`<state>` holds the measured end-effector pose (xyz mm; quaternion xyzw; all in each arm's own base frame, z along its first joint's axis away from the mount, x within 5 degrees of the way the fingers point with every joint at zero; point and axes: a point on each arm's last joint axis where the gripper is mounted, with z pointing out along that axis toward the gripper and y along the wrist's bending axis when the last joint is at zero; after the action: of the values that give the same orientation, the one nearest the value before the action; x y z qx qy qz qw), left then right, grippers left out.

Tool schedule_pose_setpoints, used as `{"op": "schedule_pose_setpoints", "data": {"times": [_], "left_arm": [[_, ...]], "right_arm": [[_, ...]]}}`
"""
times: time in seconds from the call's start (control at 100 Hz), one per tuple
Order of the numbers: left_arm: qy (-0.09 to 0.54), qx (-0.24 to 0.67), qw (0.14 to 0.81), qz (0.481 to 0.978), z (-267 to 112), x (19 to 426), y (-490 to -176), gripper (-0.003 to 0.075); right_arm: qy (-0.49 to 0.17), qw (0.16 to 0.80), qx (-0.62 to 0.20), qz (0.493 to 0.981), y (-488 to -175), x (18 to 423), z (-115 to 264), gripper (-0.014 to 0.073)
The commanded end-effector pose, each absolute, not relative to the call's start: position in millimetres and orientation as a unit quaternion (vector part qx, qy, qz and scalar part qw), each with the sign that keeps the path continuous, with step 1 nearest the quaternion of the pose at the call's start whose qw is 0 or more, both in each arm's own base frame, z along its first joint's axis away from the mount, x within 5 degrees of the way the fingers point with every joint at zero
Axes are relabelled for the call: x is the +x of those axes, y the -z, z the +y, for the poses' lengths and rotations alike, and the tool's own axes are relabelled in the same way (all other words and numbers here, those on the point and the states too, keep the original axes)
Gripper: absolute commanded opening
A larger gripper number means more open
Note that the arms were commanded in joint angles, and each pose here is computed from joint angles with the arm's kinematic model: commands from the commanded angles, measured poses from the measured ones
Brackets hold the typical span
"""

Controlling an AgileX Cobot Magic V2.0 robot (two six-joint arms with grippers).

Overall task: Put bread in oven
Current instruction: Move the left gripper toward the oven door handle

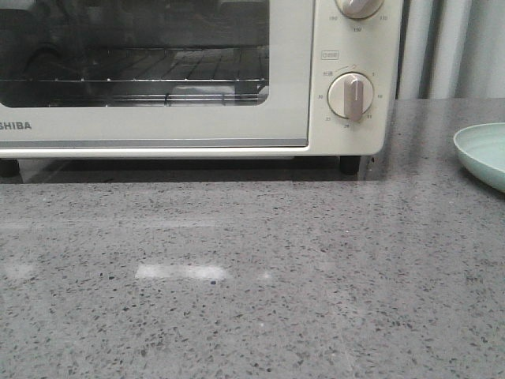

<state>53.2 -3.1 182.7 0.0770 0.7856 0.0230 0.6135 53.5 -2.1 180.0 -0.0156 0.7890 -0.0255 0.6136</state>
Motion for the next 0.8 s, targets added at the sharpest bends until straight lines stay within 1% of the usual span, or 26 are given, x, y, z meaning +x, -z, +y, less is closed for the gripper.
{"op": "schedule_pose_setpoints", "data": {"times": [0.0, 0.45, 0.57, 0.61, 0.79], "left_arm": [[-0.017, 0.075, 0.639, 0.765, -3.8, 53.2, -181.7, -0.0021], [-0.017, 0.075, 0.639, 0.765, -3.8, 53.2, -181.7, -0.0021], [-0.017, 0.075, 0.639, 0.765, -3.8, 53.2, -181.7, -0.0021], [-0.025, 0.081, 0.639, 0.765, -3.3, 53.2, -181.7, -0.0021], [-0.031, 0.084, 0.639, 0.764, -2.9, 53.2, -181.7, -0.0021]], "right_arm": [[0.029, 0.629, -0.014, 0.777, -180.0, 52.9, -2.4, -0.0048], [0.031, 0.629, -0.015, 0.777, -180.0, 52.9, -2.5, -0.0048], [0.083, 0.622, -0.049, 0.777, -179.6, 52.7, -6.1, -0.0048], [0.097, 0.621, -0.058, 0.776, -179.7, 52.6, -7.1, -0.0048], [0.099, 0.621, -0.060, 0.775, -179.9, 52.7, -7.2, -0.0048]]}}
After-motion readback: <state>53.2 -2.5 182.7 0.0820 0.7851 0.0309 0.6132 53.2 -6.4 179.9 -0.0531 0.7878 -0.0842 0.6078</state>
